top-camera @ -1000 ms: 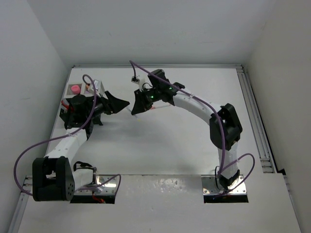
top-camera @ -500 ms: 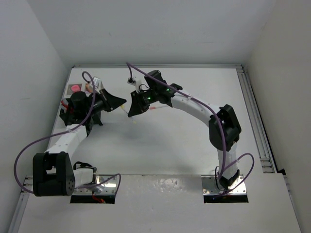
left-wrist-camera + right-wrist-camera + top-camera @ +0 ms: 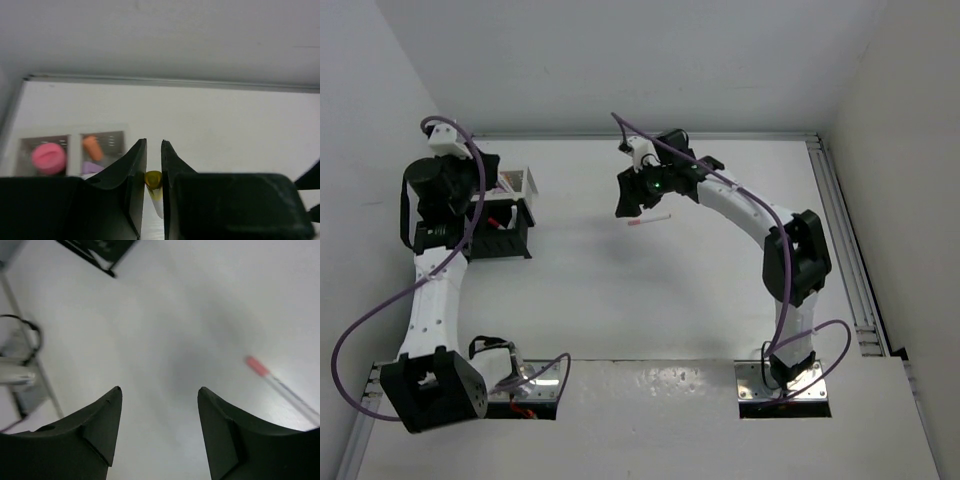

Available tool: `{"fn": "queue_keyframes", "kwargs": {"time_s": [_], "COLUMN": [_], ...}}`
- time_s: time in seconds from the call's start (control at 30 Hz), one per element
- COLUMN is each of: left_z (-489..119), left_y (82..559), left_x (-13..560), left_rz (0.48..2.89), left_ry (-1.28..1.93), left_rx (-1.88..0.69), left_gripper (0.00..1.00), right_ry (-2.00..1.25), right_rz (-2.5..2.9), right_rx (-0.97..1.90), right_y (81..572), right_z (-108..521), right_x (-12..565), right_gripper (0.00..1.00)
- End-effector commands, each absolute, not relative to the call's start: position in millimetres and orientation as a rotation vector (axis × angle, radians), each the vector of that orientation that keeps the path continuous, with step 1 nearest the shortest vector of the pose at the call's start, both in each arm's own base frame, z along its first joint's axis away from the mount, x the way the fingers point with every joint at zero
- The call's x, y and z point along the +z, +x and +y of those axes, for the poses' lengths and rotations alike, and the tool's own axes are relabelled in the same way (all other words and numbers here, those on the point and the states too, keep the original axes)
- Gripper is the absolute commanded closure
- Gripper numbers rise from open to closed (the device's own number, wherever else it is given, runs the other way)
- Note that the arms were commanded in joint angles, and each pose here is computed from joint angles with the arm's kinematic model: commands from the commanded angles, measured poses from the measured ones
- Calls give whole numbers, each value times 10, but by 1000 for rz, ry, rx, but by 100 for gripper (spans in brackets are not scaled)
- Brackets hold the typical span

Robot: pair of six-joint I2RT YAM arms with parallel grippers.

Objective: Sort the stationery into containers
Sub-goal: Place the pen in the storage box, then pick up the pen from the center of the board.

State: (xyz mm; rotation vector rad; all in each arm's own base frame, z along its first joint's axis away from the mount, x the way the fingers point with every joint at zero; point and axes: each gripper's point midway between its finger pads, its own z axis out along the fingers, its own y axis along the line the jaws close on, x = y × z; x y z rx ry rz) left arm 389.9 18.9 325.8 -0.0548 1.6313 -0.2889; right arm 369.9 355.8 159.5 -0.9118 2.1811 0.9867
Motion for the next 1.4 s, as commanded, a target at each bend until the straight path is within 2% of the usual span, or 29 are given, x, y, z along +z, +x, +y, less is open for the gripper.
{"fn": "queue_keyframes", "kwargs": {"time_s": [0.0,0.37,0.4,0.43,0.47,0.5,0.53,0.6,0.7,1.07,1.2,1.37], "left_z": [722,908,912,918,917,925,890,831,787,749,729,690], "left_y": [3809,3860,3888,3884,3914,3928,3900,3919,3925,3843,3852,3862], "left_x": [3176,2631,2568,2509,2462,2457,2362,2353,2381,2353,2374,2381], "left_rz": [1650,1759,1780,1806,1827,1833,1879,1896,1888,1891,1888,1895], "left_ry": [-72,-139,-140,-144,-145,-146,-144,-143,-156,-160,-147,-102], "left_rx": [72,153,151,150,142,136,111,69,36,10,0,-22], "left_gripper": [100,100,95,73,59,26,15,1,0,0,0,0], "right_ry": [-1088,-1484,-1512,-1557,-1576,-1598,-1620,-1640,-1653,-1705,-1732,-1703], "right_rz": [2099,1994,1992,1982,1980,1983,1974,1982,1996,2062,2121,2188], "right_rx": [666,243,221,184,169,163,156,150,140,150,187,286], "right_y": [3861,4206,4212,4265,4283,4303,4326,4380,4439,4498,4444,4354], "right_z": [3304,2861,2839,2803,2776,2770,2752,2749,2748,2703,2650,2667], "right_x": [1538,881,828,736,705,615,575,453,310,-92,-216,-243], "right_gripper": [40,37,36,35,32,31,29,23,18,17,20,35]}}
